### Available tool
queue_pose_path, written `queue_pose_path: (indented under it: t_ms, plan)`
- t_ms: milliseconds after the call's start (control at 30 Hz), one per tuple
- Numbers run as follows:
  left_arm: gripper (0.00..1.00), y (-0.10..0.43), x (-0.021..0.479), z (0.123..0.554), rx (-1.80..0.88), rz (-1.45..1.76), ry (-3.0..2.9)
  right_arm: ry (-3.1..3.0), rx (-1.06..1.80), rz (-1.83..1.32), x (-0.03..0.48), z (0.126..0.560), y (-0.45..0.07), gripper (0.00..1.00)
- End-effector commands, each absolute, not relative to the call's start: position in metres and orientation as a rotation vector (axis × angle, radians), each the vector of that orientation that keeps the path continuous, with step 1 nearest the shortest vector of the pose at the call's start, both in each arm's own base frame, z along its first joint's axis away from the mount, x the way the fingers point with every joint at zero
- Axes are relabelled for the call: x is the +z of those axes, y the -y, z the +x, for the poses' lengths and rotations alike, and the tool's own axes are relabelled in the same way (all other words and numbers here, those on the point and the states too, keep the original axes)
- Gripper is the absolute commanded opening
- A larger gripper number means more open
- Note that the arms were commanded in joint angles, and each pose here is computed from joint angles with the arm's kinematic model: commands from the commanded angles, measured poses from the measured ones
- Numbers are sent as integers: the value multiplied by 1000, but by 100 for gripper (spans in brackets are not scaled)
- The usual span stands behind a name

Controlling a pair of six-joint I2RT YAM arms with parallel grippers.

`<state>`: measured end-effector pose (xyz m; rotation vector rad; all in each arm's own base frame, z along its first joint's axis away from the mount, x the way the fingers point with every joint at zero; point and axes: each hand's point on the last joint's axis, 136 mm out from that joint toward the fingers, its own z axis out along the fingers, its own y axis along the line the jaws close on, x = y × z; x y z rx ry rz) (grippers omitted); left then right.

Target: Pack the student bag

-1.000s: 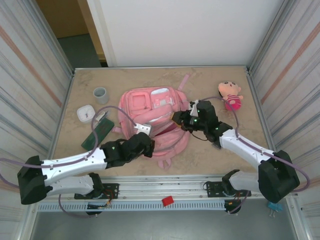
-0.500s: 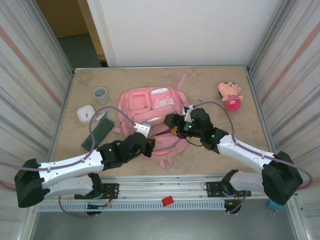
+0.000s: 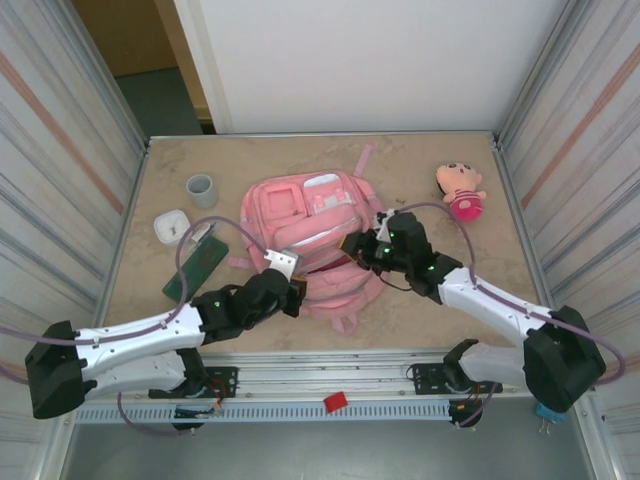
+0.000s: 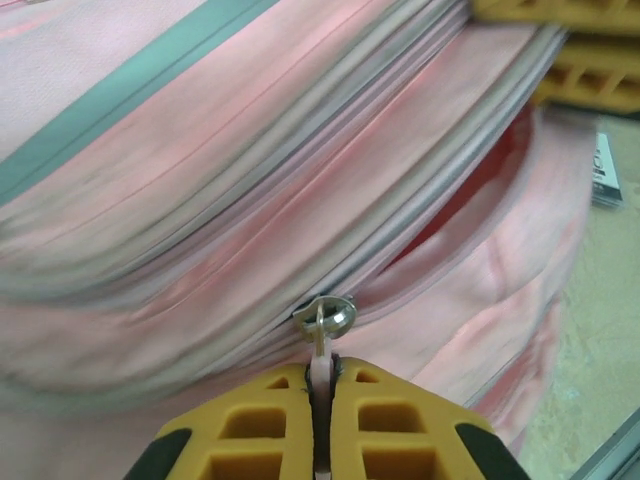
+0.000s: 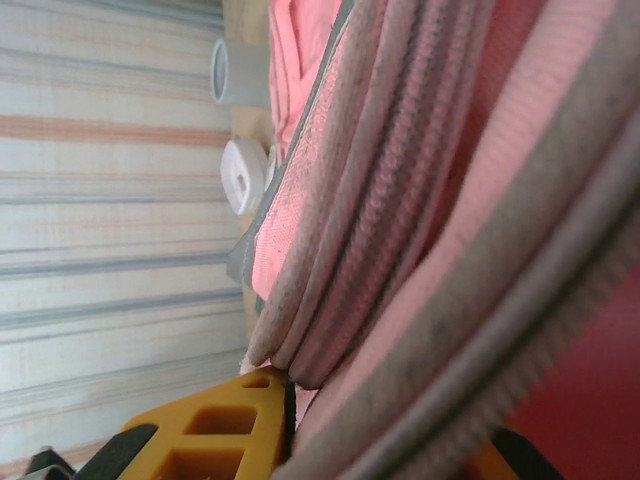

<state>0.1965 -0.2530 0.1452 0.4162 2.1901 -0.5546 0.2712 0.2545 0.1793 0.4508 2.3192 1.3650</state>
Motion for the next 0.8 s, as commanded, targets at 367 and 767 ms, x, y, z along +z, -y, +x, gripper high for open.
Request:
queue_pose_path:
  t_ms: [367,767]
  plan:
    - [0,287,181,206,-724,525,-1985,-2191,1411,521,201,271,-266,62]
    - [0,264,168,215,-590,458,-2036,-2238,1337,454,193,273,-271,15]
